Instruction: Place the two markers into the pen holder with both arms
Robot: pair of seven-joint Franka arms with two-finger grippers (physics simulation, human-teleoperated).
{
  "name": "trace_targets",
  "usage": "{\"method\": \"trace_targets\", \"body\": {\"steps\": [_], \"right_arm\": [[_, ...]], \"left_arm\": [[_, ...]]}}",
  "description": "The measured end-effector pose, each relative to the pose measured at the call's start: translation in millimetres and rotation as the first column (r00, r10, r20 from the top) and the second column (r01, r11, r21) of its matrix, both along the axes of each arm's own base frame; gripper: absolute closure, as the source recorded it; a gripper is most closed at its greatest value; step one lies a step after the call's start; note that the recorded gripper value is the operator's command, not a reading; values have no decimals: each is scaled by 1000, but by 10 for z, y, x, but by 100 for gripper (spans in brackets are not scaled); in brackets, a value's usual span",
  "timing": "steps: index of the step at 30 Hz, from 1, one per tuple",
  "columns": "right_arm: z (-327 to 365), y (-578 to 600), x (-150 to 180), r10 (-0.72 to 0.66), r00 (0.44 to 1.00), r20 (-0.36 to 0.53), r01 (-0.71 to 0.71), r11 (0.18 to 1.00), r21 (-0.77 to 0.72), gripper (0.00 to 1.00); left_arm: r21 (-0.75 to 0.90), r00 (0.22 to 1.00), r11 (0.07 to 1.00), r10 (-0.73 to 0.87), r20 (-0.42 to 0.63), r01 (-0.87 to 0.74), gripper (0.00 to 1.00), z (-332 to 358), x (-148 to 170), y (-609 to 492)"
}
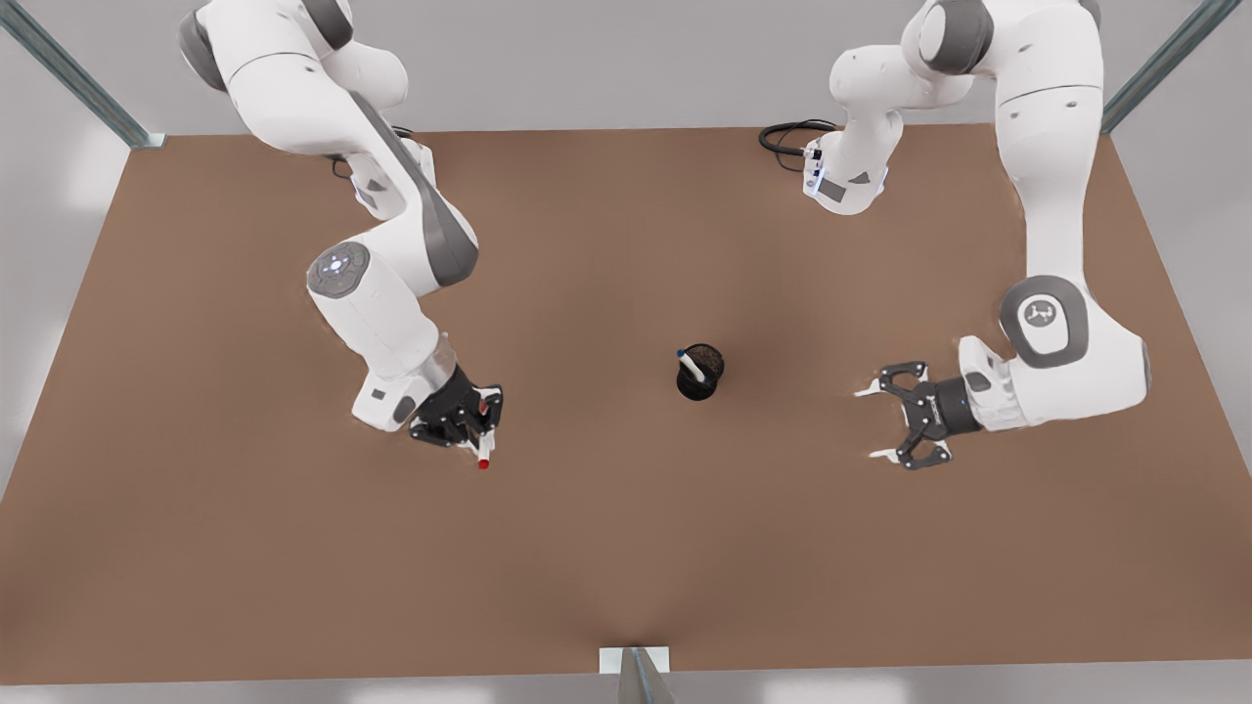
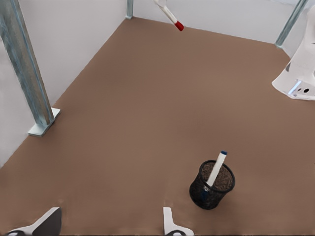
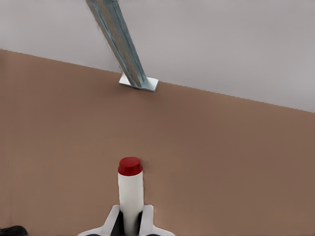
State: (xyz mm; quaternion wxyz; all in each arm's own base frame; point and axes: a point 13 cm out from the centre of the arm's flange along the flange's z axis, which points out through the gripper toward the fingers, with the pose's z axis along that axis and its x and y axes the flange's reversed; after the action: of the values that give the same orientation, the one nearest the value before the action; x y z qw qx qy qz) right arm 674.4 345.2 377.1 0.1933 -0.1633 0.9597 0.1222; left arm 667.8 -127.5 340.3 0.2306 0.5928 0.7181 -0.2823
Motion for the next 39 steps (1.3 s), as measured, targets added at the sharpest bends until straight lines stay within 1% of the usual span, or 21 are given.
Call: {"method": "trace_targets", "body": {"steps": [1,3,4,6,8,11,13,15,16,18,21,25,28,31,36,39], "right_arm": [[92,376,-128,48,998,36,-49,998,27,79],[175,1056,-404,138,984,116,-146,988,59,79],[178,1322,-510,172,972,157,-185,980,70,79],[303,1799,-714,228,940,255,-259,961,94,79],[325,2131,-821,266,901,342,-317,943,102,79],[71,2607,-940,303,846,439,-390,913,120,79],[26,3029,-1036,319,786,529,-440,890,117,79],[158,3331,-1128,306,728,614,-479,867,136,79],[198,3421,-1170,301,701,646,-494,859,136,79],[270,3510,-1225,286,665,690,-513,846,144,79],[252,3559,-1295,271,643,716,-530,833,160,79],[-53,3573,-1418,276,642,715,-544,821,171,79],[-101,3500,-1543,283,643,711,-551,816,174,79],[-181,3339,-1629,296,652,698,-549,819,166,79],[-393,3191,-1625,322,651,687,-553,821,139,79],[-725,3196,-1768,361,662,657,-566,815,122,79]], "left_arm": [[129,1000,992,-8,9,6,0,236,45,298],[366,1000,931,14,12,-18,0,733,-68,608],[443,998,894,60,13,-60,0,965,-170,739],[548,985,824,174,-3,-144,0,1150,-320,961],[625,958,753,285,-31,-204,0,1067,-380,1087],[711,903,649,427,-46,-271,0,716,-317,1128],[735,852,588,523,-27,-338,0,655,-288,1185],[745,795,533,606,-5,-401,0,649,-274,1212],[748,767,507,642,5,-429,0,651,-267,1219],[750,710,459,704,20,-476,0,646,-257,1223],[749,630,396,776,36,-531,0,635,-249,1201],[745,533,323,845,51,-584,0,638,-245,1152],[741,473,277,879,61,-611,0,643,-244,1104],[738,424,241,903,68,-631,0,645,-246,1027],[733,346,184,935,74,-655,0,643,-247,993],[732,307,156,949,76,-663,0,630,-248,978]]}}
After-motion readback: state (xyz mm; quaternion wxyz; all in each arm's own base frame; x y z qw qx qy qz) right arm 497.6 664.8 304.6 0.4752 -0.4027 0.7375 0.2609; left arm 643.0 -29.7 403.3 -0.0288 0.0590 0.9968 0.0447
